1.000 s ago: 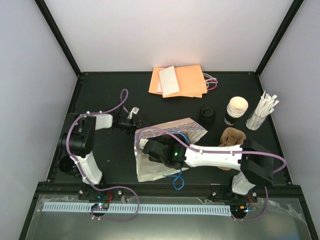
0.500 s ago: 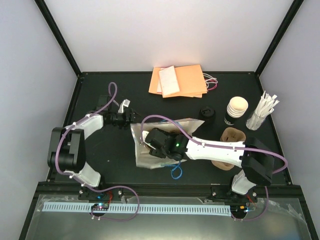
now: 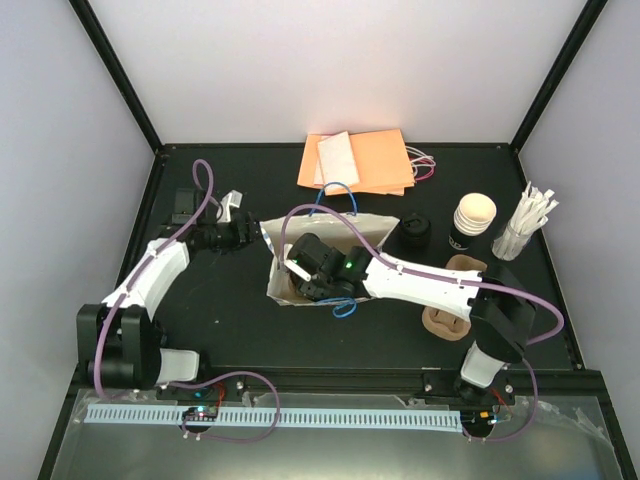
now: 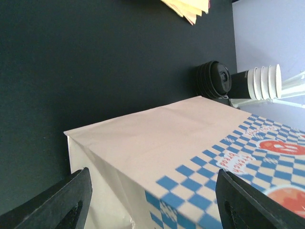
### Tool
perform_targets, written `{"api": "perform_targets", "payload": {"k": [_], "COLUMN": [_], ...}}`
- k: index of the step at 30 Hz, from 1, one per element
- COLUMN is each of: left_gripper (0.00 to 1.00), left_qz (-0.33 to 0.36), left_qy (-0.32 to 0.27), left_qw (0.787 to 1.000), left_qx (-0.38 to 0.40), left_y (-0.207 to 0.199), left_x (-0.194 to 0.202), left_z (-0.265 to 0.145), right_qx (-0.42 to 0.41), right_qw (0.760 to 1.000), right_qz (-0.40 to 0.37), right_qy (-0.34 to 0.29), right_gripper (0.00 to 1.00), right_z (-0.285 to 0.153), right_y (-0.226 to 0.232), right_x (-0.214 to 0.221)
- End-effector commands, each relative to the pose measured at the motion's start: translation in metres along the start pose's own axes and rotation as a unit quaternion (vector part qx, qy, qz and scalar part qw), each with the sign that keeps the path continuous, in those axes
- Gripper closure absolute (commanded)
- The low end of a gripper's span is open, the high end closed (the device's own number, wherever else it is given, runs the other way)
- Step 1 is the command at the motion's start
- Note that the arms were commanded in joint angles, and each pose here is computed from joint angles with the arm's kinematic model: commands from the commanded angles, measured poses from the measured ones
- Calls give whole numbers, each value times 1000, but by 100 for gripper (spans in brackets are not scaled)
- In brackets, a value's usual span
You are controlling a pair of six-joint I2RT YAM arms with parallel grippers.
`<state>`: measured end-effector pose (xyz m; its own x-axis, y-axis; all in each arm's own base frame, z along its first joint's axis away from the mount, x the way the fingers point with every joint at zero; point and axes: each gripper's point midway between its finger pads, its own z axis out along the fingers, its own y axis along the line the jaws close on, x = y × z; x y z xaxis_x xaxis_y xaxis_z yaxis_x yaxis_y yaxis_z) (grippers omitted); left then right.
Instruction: Pack the takeout coffee
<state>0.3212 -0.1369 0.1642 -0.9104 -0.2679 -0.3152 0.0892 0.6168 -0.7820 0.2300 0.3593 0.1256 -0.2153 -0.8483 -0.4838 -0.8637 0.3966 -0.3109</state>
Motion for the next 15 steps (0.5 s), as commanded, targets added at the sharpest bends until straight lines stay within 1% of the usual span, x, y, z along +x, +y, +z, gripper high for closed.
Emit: {"api": "perform_targets", "payload": {"k": [1,7,15], "left_gripper": [26,26,26], "left_qz": [40,50,64], "left_qy": [-39,-46,-56], "left_qw": [998,997,996], "left_qx": [-21,-23,-19], "left_y": [-16,-21,-29], "left_x": [-12,-8,-4], "left_z": [-24,-32,-40], "right_qx": [-64,-72,-95], "right_qw": [992,986,979], "right_qz": [2,17,47], "right_qy": [113,149,174], "right_gripper": [48,48,48], "right_z": [25,37,45], "right_y": [20,20,19], "right_x": [55,68,79]}}
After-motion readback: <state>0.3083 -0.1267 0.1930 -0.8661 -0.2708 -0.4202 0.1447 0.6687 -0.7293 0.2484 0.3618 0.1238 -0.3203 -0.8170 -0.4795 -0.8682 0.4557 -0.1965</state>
